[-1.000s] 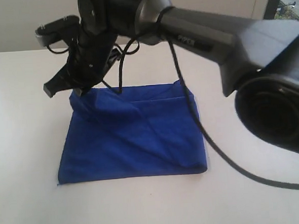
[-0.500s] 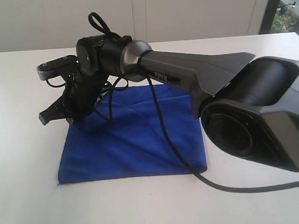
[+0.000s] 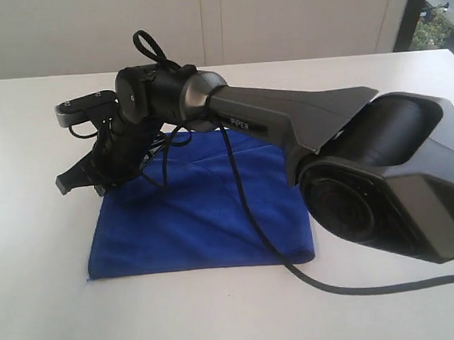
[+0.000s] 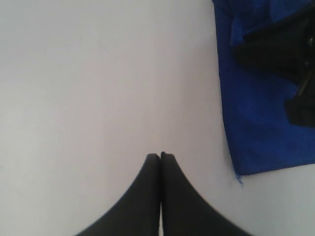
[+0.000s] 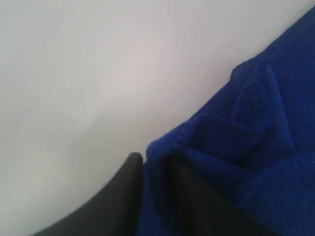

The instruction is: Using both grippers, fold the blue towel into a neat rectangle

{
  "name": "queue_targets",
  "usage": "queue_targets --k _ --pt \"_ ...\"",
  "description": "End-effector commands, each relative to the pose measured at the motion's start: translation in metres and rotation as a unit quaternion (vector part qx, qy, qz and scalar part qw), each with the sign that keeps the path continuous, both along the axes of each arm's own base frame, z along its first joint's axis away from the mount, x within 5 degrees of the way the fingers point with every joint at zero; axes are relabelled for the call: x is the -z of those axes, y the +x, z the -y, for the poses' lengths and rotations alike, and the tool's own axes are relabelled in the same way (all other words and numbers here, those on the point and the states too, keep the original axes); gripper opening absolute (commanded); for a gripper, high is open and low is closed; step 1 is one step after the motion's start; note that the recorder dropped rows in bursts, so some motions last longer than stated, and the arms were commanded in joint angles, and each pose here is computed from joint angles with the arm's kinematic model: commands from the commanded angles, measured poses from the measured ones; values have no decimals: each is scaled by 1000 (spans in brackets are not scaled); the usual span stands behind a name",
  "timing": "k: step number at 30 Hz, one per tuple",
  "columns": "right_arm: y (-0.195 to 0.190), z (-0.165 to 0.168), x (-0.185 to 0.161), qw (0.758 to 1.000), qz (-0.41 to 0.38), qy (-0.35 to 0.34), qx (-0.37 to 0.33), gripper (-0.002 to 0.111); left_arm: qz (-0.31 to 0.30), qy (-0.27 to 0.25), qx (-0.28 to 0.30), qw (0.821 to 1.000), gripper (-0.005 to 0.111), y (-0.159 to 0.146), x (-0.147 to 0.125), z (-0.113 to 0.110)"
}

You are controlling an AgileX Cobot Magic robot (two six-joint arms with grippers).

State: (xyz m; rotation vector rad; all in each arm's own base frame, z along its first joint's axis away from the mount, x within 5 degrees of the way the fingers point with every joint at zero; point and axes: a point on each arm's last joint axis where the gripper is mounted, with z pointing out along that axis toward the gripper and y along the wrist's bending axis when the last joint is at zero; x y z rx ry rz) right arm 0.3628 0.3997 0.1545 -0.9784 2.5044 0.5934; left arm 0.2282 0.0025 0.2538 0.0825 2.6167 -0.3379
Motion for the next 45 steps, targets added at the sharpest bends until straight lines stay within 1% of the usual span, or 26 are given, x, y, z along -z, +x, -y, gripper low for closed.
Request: queue_targets --k 1,3,4,11,14,18,20,21,22,26,28,34,40,45 --pt "-3 2 -14 1000 -2 0 -5 41 -2 -4 4 1000 0 -3 0 2" --pt "-4 5 -24 1000 -2 -3 -9 47 -2 -4 4 1000 0 -3 0 2" --pt "-5 6 -30 1000 1 -3 -10 48 -2 -4 4 1000 0 -3 0 2" --pt "-9 20 -75 1000 12 9 -12 49 -2 -4 4 1000 0 -3 0 2" --pt "-9 25 -85 1000 15 10 -11 49 -2 -4 4 1000 0 -3 0 2" --pt "-8 25 -85 1000 16 9 -10 49 -2 -4 4 1000 0 -3 0 2" --pt "-7 27 -84 1000 25 -2 -12 49 -2 -4 4 1000 0 -3 0 2" --pt "-5 29 -84 999 30 -13 -12 47 -2 -4 4 1000 0 -3 0 2" --pt "-4 33 -84 999 33 -25 -13 43 -2 -4 4 1000 0 -3 0 2" --pt "5 55 -80 997 7 -71 -7 12 -2 -4 4 1000 0 -3 0 2" --pt "13 67 -79 996 -3 -84 -4 0 -2 -4 4 1000 0 -3 0 2" --pt "41 111 -75 993 -16 -113 -2 0 -2 -4 4 1000 0 -3 0 2" --pt "73 161 -68 992 -16 -113 52 0 -2 -4 4 1000 0 -3 0 2" --pt "91 197 -49 989 -14 -110 100 0 -2 -4 4 1000 0 -3 0 2"
